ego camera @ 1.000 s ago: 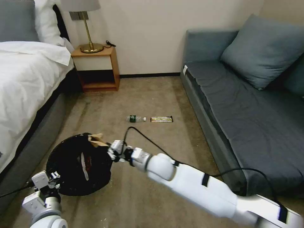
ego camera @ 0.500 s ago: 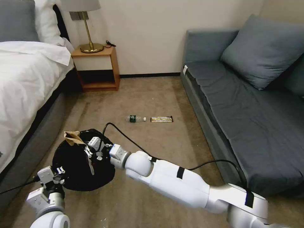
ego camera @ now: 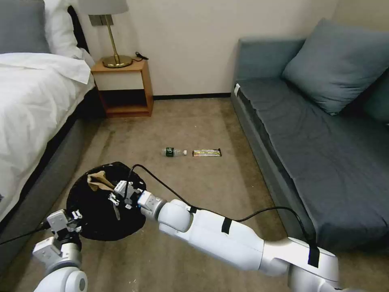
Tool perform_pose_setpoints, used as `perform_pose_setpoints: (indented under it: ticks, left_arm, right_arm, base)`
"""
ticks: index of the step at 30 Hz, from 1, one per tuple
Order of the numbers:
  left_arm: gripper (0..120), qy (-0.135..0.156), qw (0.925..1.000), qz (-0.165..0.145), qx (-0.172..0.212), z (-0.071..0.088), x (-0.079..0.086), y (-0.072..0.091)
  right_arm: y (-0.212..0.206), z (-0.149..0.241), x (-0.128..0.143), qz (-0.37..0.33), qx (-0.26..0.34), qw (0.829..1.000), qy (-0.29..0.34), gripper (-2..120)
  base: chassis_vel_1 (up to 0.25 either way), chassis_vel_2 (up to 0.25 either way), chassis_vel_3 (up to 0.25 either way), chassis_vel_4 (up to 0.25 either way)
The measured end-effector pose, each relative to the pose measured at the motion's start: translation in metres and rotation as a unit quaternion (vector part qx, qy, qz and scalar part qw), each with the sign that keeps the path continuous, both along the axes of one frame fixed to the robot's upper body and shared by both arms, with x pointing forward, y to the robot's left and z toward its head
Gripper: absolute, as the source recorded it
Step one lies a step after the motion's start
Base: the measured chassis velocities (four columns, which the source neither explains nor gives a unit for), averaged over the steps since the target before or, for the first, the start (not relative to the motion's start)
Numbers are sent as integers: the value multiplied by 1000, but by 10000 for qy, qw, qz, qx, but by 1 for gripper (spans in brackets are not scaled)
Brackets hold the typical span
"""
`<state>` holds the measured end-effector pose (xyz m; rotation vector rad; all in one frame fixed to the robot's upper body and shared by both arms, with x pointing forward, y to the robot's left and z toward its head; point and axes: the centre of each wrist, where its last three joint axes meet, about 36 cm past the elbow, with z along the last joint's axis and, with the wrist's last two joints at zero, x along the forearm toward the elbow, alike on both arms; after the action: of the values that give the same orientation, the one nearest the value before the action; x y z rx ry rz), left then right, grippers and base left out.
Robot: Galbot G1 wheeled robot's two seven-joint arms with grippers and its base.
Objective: Pick up the trash bin, then pick up the garbage on the floor and place it into the trash bin.
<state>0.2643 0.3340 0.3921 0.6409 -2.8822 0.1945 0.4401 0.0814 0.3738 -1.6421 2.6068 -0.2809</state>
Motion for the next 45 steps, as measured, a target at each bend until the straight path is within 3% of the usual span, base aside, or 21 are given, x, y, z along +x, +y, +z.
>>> perform_pose_setpoints:
  ticks: [8, 15, 28, 36, 42, 45]
  left_arm:
    - [4, -3, 10000, -14, 3, -1, -4, 2]
    - [4, 20, 10000, 48, -2, -4, -8, 2]
    - [4, 105, 9999, 60, 13, -7, -13, -4]
    - [4, 209, 9997, 90, 67, -14, -10, -2]
    - [4, 181, 9997, 125, 55, -14, -10, 1]
    - [4, 154, 9997, 176, 100, -13, -11, 5]
  right_arm:
    - [-12, -6, -1, -3, 134, 9998, 140, 77]
    - [-33, -6, 0, 67, -113, 9999, 103, 98]
    - [-56, 7, 23, 398, -841, 9947, -434, 100]
    - [-56, 56, 57, 840, -1671, 9794, -757, 100]
    - [-56, 62, 60, 717, -1490, 9842, -636, 100]
    - [-62, 64, 57, 321, -947, 9947, -237, 100]
  base:
    - [0, 0, 0, 0]
    - [0, 0, 0, 0]
    - [0, 0, 0, 0]
    - [0, 0, 0, 0]
    - [0, 0, 0, 0]
    - [0, 0, 0, 0]
